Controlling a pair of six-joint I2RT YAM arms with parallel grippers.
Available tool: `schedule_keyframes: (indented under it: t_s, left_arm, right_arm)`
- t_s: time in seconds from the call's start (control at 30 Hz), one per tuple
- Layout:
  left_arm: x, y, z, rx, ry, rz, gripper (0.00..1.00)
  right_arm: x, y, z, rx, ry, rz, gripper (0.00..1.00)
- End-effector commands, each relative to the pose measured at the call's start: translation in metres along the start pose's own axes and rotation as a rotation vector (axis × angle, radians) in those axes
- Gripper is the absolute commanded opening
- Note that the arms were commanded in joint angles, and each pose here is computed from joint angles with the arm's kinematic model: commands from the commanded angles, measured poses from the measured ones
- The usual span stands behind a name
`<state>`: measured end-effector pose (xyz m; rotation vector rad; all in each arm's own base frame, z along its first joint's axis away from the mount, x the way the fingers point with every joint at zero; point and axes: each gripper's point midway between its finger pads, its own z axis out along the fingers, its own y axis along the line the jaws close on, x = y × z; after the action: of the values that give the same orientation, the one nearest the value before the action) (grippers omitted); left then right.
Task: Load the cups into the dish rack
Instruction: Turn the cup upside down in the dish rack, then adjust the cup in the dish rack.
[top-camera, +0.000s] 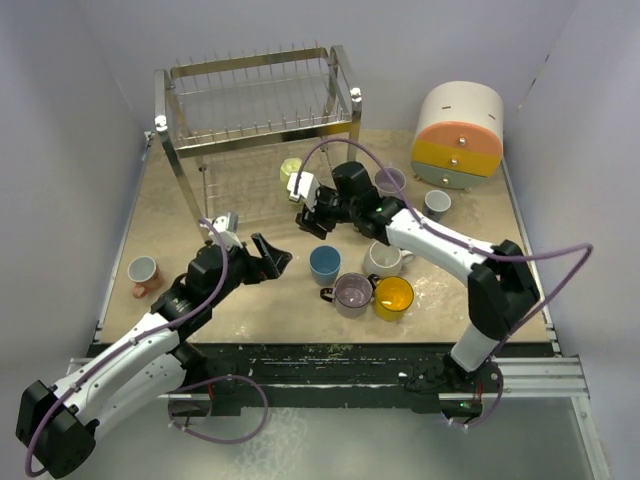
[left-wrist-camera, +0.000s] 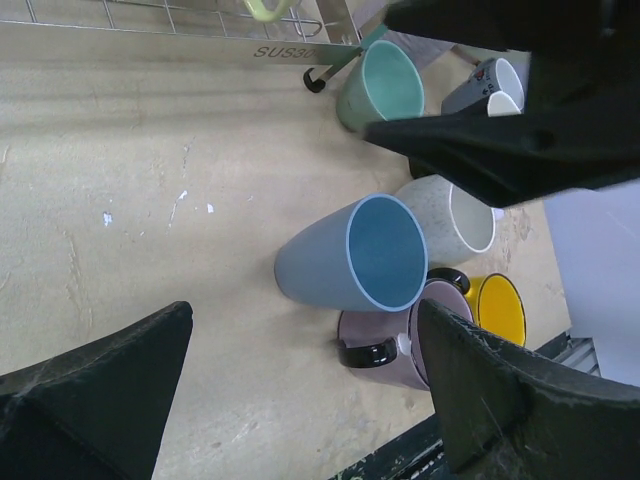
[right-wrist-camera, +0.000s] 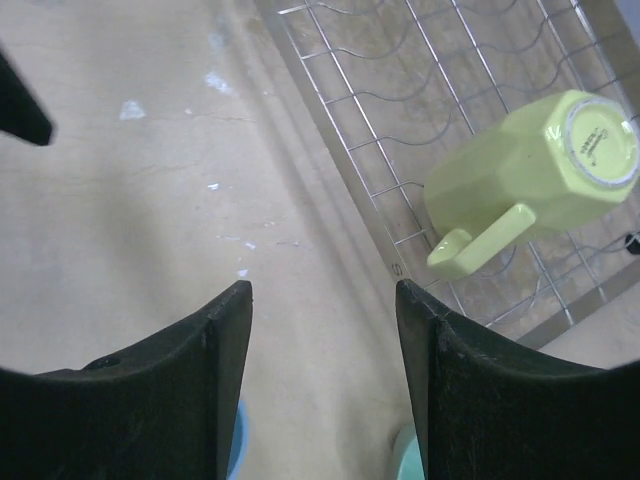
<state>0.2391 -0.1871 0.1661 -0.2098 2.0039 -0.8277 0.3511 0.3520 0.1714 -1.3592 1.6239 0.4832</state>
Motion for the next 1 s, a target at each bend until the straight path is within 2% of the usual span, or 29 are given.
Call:
schedule_keyframes:
  t_s: [0.0, 0.23, 0.4, 0.57, 0.8, 0.97]
  left_arm:
    - [-0.013, -0.015, -0.001, 0.065, -0.05, -0.007, 0.96]
    - [-0.026, -0.029, 0.009, 0.066, -0.053, -0.028, 0.94]
    - [-0.034, -0.038, 0.028, 0.023, -0.015, -0.024, 0.91]
    - [-0.049, -0.043, 0.049, -0.063, -0.051, -0.01, 0.9]
    - [-0.064, -0.033, 0.083, -0.338, -0.141, 0.031, 0.89]
    - [-0.069, -0.023, 0.115, -0.418, -0.188, 0.075, 0.8]
  right_arm:
    - [-0.045, 0.022, -0.051, -0.102, -0.094, -0.1, 0.62]
    - [-0.065, 0.044, -0.128, -0.131, -0.12, -0.191, 0.69]
    - [-0.062, 0.032, -0.179, -0.106, -0.218, -0.149, 0.7]
    - [-0.028, 0.012, -0.186, -0.028, -0.176, -0.106, 0.71]
    - [-0.013, -0.006, -0.187, 0.036, -0.145, -0.07, 0.71]
    - [-0.008, -0.01, -0.186, 0.04, -0.135, -0.056, 0.71]
